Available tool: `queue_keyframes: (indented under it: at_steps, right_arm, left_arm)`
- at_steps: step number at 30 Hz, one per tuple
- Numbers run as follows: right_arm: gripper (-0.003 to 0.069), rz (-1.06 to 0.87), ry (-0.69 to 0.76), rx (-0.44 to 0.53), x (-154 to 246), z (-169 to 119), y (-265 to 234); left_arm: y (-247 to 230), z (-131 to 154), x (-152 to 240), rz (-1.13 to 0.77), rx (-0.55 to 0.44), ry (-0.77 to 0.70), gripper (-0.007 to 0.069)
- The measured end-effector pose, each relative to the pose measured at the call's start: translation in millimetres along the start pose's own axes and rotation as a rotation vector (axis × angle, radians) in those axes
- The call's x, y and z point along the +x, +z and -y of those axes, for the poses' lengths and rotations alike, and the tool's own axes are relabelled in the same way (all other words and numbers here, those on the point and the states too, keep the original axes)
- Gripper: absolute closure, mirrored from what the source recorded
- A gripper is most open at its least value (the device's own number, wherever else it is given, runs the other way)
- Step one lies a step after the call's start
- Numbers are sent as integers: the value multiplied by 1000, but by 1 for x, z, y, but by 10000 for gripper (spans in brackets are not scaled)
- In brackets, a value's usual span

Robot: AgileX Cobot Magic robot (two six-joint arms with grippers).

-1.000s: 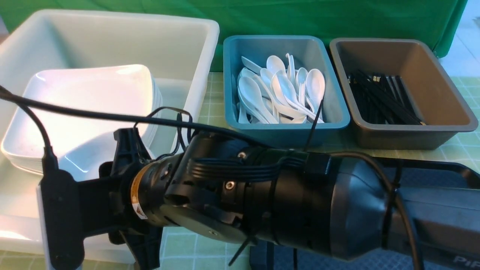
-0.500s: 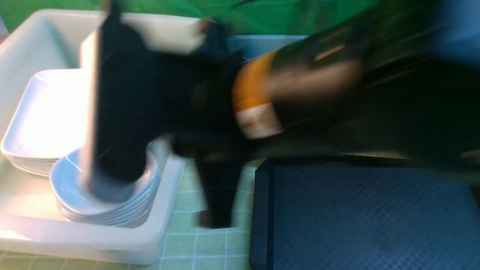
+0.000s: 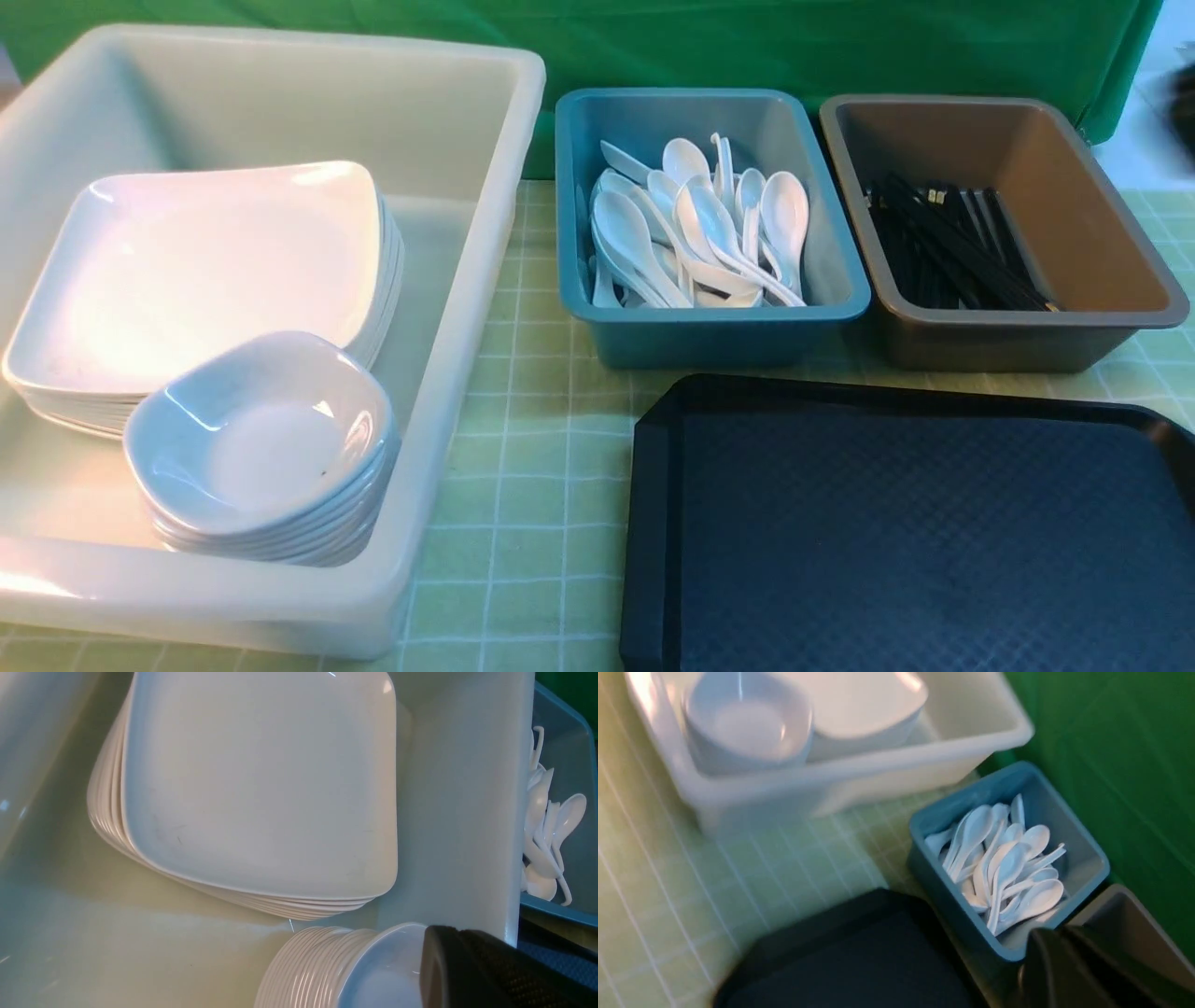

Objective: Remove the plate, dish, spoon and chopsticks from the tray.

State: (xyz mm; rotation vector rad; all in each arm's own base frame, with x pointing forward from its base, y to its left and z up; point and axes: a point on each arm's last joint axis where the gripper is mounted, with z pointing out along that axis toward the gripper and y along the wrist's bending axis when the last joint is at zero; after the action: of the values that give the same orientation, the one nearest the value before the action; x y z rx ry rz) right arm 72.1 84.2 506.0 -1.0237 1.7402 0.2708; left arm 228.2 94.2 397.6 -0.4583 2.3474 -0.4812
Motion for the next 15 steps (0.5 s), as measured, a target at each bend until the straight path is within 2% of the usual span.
queue_keyframes:
  at_steps: [4,7,11,15]
  right_arm:
    - [651,114,85,-7,39,16,-52]
    - [651,159,109,-20,72,14,-61]
    - [651,261,105,-109,103,-11,-35]
    - [651,390,67,-211,132,-52,25]
  left_arm:
    - [0,0,0,1,0,0,625]
    - [0,0,0,1,0,0,625]
    - [0,0,0,1,0,0,625]
    - [0,0,0,1,0,0,625]
